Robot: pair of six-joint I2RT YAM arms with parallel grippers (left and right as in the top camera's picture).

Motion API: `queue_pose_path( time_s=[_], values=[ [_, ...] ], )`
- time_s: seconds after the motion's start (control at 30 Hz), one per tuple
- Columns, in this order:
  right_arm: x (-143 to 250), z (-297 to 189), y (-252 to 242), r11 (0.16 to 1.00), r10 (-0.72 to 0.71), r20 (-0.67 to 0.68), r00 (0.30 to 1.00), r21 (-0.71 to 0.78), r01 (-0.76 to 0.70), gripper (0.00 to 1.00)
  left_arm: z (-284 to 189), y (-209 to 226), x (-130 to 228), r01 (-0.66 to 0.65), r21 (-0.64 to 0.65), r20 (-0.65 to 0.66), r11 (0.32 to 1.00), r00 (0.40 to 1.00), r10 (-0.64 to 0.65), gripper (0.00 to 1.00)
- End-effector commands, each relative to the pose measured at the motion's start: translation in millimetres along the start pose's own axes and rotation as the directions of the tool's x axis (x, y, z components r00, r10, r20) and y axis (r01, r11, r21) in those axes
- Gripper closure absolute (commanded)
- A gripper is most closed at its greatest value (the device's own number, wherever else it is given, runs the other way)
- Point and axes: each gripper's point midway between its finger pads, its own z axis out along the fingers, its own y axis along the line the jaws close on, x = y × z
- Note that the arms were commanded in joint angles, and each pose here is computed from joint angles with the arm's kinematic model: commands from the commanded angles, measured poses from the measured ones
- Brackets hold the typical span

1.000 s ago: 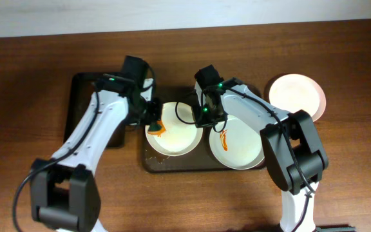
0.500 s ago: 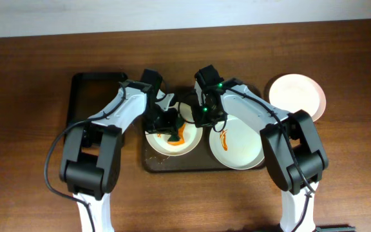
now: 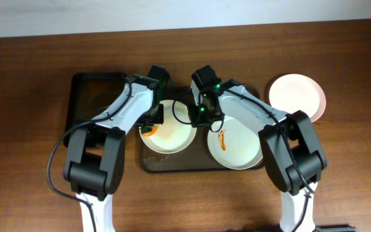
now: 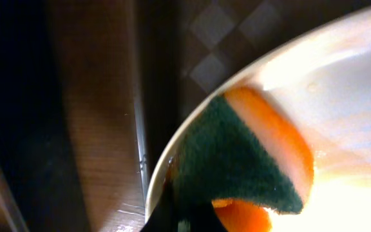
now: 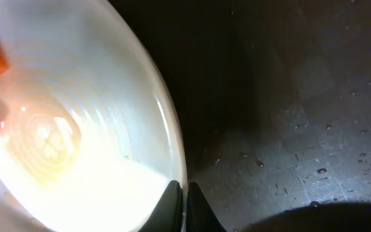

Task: Clean dirty plates on tray and stack at the side
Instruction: 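Scrub the cream plate with the sponge in the left gripper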

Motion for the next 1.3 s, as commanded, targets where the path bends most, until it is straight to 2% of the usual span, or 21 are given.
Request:
queue_pose_path(
  time_s=[0.0, 0.07, 0.17, 0.2, 0.27, 0.37, 0.4, 0.5, 0.57, 0.63, 0.67, 0.7, 0.77, 0.83, 1.0, 1.1, 1.13, 1.2, 1.27],
  values=[
    [4.7, 0.3, -19.4, 0.997, 0.016, -0.011, 1.0, 0.079, -0.015, 0.96, -15.2, 56.9, -19.1, 0.162, -0.24, 0.065, 0.957, 0.987, -0.15, 1.0],
    [4.8, 0.3, -19.5, 0.997, 0.017, -0.012, 1.0, 0.079, -0.016, 0.96, -35.4, 50.4, -26.8, 0.175, -0.179, 0.065, 0.968, 0.984, -0.166, 1.0],
    [4.8, 0.3, -19.4, 0.997, 0.017, -0.012, 1.0, 0.079, -0.016, 0.96, -61.1, 13.9, -34.8, 0.119, 0.066, 0.046, 0.991, 0.991, -0.122, 1.0],
    [4.7, 0.3, -19.4, 0.997, 0.016, -0.011, 1.0, 0.079, -0.015, 0.96, -64.0, -6.2, -32.5, 0.071, 0.178, 0.021, 0.982, 0.997, -0.076, 1.0],
    [4.7, 0.3, -19.4, 0.997, 0.016, -0.011, 1.0, 0.079, -0.015, 0.96, -65.7, -33.1, -25.2, 0.034, 0.323, -0.019, 0.946, 0.999, -0.029, 1.0],
    [4.7, 0.3, -19.3, 0.997, 0.016, -0.012, 1.0, 0.078, -0.015, 0.96, -61.2, -64.2, -12.6, -0.012, 0.486, -0.052, 0.874, 0.998, 0.042, 1.0],
    [4.7, 0.3, -19.3, 0.997, 0.016, -0.012, 1.0, 0.078, -0.015, 0.96, -54.3, -67.3, -7.4, -0.007, 0.496, -0.067, 0.868, 0.997, 0.046, 1.0],
    [4.7, 0.3, -19.4, 0.997, 0.016, -0.011, 1.0, 0.079, -0.015, 0.96, -23.7, -68.5, 14.5, 0.006, 0.483, -0.12, 0.876, 0.991, 0.059, 1.0],
    [4.6, 0.3, -19.3, 0.997, 0.016, -0.011, 1.0, 0.078, -0.015, 0.96, -3.2, -58.0, 25.8, 0.005, 0.417, -0.138, 0.909, 0.989, 0.058, 1.0],
    [4.5, 0.3, -19.4, 0.997, 0.016, -0.011, 1.0, 0.079, -0.015, 0.96, 9.5, -18.8, 24.4, -0.021, 0.195, -0.114, 0.981, 0.993, 0.044, 1.0],
    [4.5, 0.3, -19.4, 0.997, 0.016, -0.011, 1.0, 0.079, -0.015, 0.96, 9.6, -9.7, 24.2, -0.02, 0.145, -0.113, 0.989, 0.993, 0.037, 1.0],
    [4.6, 0.3, -19.4, 0.997, 0.016, -0.011, 1.0, 0.079, -0.015, 0.96, 5.5, 12.9, 23.5, 0.018, 0.018, -0.11, 1.0, 0.994, -0.016, 1.0],
    [4.7, 0.3, -19.4, 0.997, 0.016, -0.011, 1.0, 0.079, -0.015, 0.96, -5.5, 39.1, 19.6, 0.064, -0.124, -0.081, 0.99, 0.994, -0.075, 1.0],
    [4.7, 0.3, -19.4, 0.997, 0.016, -0.011, 1.0, 0.079, -0.015, 0.96, -24.3, 54.2, 9.9, 0.077, -0.188, -0.037, 0.979, 0.996, -0.085, 1.0],
    [3.6, -8.1, -15.8, 0.997, 0.001, -0.004, 1.0, 0.071, -0.001, 0.96, -78.2, 65.1, -7.5, 0.188, -0.133, 0.08, 0.973, 0.981, -0.178, 1.0],
    [-14.6, -42.0, -0.1, 0.998, -0.041, 0.066, 0.997, 0.046, 0.037, 0.96, -119.6, 86.2, -11.2, 0.283, 0.01, 0.148, 0.959, 0.948, -0.281, 1.0],
    [-21.3, -58.7, 13.6, 0.994, -0.109, 0.097, 0.989, 0.012, 0.108, 0.96, -128.2, 100.1, -12.2, 0.33, 0.065, 0.153, 0.942, 0.929, -0.336, 1.0],
    [-36.7, -97.3, 28.6, 0.982, -0.19, 0.186, 0.964, 0.058, 0.182, 0.96, -127.4, 126.1, -10.8, 0.399, 0.088, 0.133, 0.913, 0.903, -0.408, 1.0],
    [-47.0, -127.9, 30.9, 0.964, -0.235, 0.255, 0.938, 0.184, 0.192, 0.96, -118.4, 134.1, -11.5, 0.384, 0.131, 0.102, 0.914, 0.912, -0.397, 1.0]
  ],
)
